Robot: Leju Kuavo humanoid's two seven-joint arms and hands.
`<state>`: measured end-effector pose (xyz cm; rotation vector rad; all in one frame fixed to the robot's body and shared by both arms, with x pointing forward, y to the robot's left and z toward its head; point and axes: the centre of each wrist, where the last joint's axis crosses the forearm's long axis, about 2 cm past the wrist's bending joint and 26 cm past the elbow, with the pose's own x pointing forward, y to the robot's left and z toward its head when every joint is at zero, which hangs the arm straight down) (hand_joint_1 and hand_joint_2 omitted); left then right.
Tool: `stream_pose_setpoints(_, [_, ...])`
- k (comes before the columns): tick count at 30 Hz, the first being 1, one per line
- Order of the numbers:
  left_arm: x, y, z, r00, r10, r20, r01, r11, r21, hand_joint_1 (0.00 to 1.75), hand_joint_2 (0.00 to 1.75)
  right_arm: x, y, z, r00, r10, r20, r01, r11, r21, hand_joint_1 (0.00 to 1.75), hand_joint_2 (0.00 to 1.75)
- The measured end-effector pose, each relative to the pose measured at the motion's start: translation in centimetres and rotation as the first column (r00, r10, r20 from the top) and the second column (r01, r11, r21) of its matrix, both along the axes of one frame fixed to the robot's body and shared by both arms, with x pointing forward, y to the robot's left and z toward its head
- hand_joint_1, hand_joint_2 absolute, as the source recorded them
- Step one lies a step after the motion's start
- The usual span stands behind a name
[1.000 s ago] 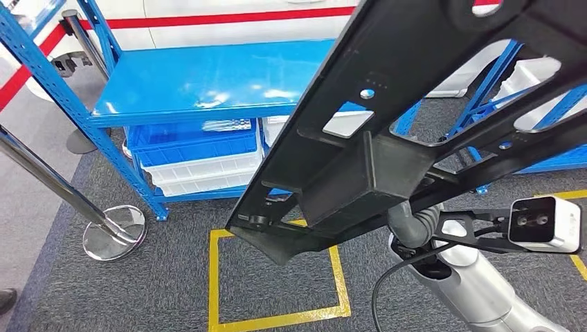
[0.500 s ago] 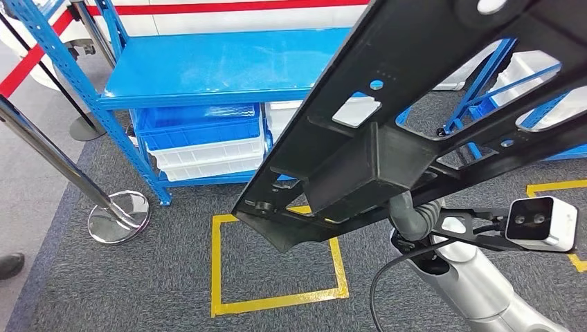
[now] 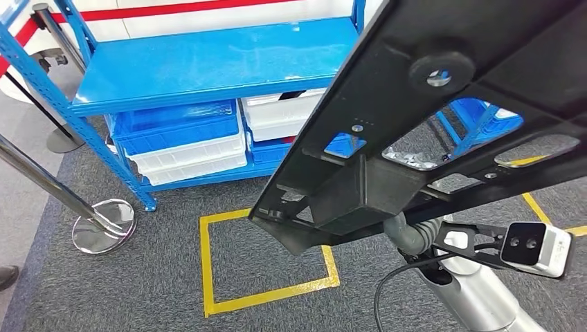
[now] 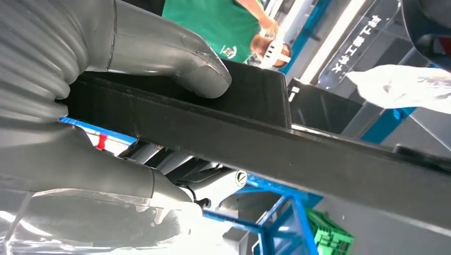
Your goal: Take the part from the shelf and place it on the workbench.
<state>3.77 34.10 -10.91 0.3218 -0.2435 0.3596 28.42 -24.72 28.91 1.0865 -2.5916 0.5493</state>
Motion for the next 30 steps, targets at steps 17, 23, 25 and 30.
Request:
stream_pose_setpoints(17, [0.3, -0.6, 0.0, 1.0, -0.007, 0.013, 0.007, 1.0, 0.011, 0.0, 0.0, -1.6, -1.0, -2.4, 1.0, 0.014, -0.02, -0.016, 0.997, -0.081, 1.59, 1.75])
stream_pose_setpoints(23, [0.6, -0.7, 0.0, 0.999, -0.038, 0.004, 0.038, 0.999, 0.012, 0.0, 0.0, -1.2, 1.0, -1.3, 0.999, -0.001, -0.044, -0.003, 0.997, -0.079, 1.59, 1.75])
stream_pose_setpoints(25, [0.9, -0.8, 0.0, 0.999, -0.041, 0.009, 0.041, 0.999, 0.014, 0.0, 0.0, -1.0, 1.4, -0.9, 0.999, 0.008, -0.04, -0.012, 0.996, -0.084, 1.59, 1.75])
stream_pose_setpoints(30, [1.1, -1.1, 0.0, 0.998, -0.057, 0.029, 0.056, 0.998, 0.022, 0.0, 0.0, -0.9, 2.0, -0.4, 0.999, 0.017, -0.042, -0.021, 0.996, -0.089, 1.59, 1.75])
